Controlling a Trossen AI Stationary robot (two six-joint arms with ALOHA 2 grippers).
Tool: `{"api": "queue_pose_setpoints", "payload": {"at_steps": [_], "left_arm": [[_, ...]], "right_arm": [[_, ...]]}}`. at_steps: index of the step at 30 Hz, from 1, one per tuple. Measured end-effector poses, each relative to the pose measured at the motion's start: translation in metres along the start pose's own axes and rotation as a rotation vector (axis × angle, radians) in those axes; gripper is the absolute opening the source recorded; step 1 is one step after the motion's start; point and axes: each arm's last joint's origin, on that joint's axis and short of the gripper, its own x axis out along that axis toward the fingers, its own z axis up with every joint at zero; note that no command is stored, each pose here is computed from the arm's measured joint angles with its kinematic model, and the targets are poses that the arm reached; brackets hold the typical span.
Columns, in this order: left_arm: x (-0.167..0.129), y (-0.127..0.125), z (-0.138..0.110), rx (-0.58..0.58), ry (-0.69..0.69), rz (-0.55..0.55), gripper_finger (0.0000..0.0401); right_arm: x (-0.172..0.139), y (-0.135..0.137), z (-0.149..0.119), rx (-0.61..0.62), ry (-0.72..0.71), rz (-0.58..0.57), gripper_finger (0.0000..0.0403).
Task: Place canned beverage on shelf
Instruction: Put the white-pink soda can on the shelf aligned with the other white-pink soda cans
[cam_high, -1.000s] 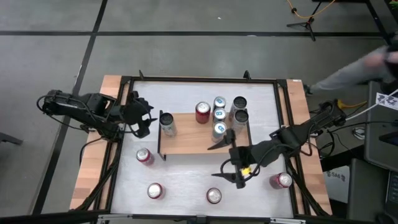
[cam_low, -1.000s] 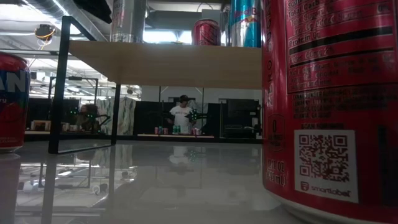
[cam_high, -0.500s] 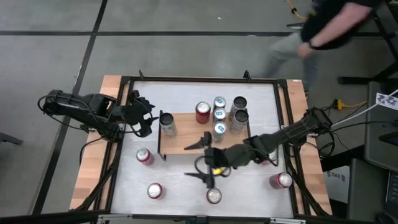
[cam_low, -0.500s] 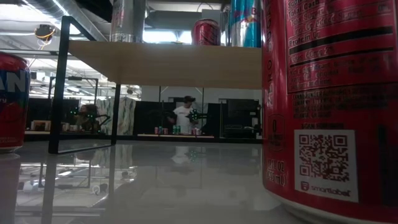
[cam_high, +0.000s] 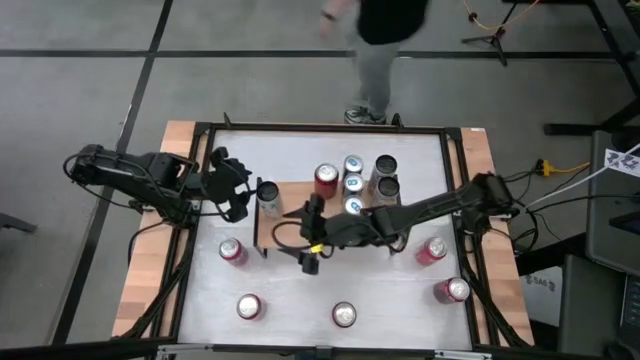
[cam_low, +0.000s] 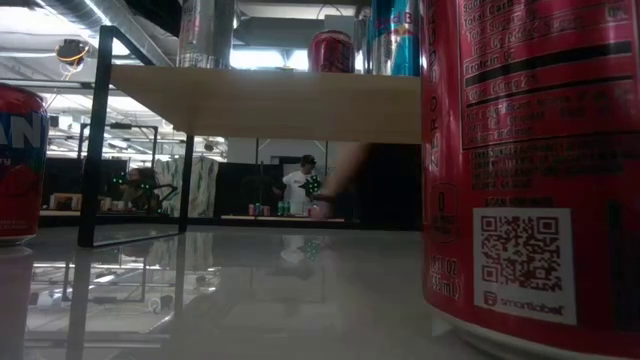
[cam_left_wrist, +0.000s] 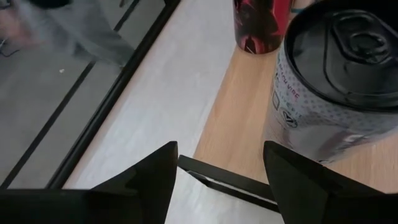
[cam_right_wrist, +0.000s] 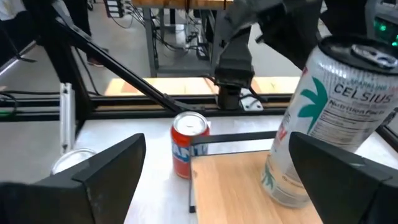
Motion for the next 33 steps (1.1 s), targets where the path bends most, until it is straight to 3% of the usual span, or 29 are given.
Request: {"api": "queue_pose_setpoints", "payload": {"at_steps": [14,33], "left_arm": [[0.0,-0.002,0.001,-0.004,-0.002,-0.02,0.0229],[-0.009,-0.016,-0.002,0.036,-0.039,-0.1,0.0229]], "right_arm": [[0.017,-0.022,-0.006,0.019,-0.006,-0.054,0.0386],[0.018,-0.023,-0.007,0.018,-0.007,-0.095,0.0386]]}}
